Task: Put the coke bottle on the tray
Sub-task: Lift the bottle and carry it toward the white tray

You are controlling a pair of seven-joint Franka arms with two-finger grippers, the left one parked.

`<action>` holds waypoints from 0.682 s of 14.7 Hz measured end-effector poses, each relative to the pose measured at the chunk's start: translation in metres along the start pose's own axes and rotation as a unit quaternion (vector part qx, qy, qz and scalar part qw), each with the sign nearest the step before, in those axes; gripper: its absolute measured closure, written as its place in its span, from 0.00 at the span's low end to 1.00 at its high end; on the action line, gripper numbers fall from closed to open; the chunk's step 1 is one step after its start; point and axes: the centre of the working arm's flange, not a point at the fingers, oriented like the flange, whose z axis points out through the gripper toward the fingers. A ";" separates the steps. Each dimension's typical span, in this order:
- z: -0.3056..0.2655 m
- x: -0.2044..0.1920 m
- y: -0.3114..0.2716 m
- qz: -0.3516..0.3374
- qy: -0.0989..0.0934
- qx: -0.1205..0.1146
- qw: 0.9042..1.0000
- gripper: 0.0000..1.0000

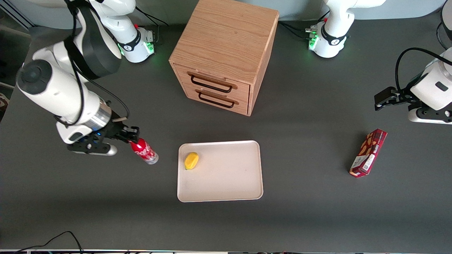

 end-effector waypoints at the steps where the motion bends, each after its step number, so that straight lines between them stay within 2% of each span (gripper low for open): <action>1: 0.017 0.009 -0.009 0.001 -0.007 0.003 1.000 0.68; 3: 0.052 0.027 -0.019 0.002 -0.017 0.002 1.000 0.68; 5: 0.077 0.044 -0.019 0.006 -0.019 0.003 1.000 0.68; 8: 0.095 0.063 -0.026 0.009 0.000 0.019 1.000 0.68; 10: 0.106 0.066 -0.039 0.002 0.016 0.017 1.000 0.68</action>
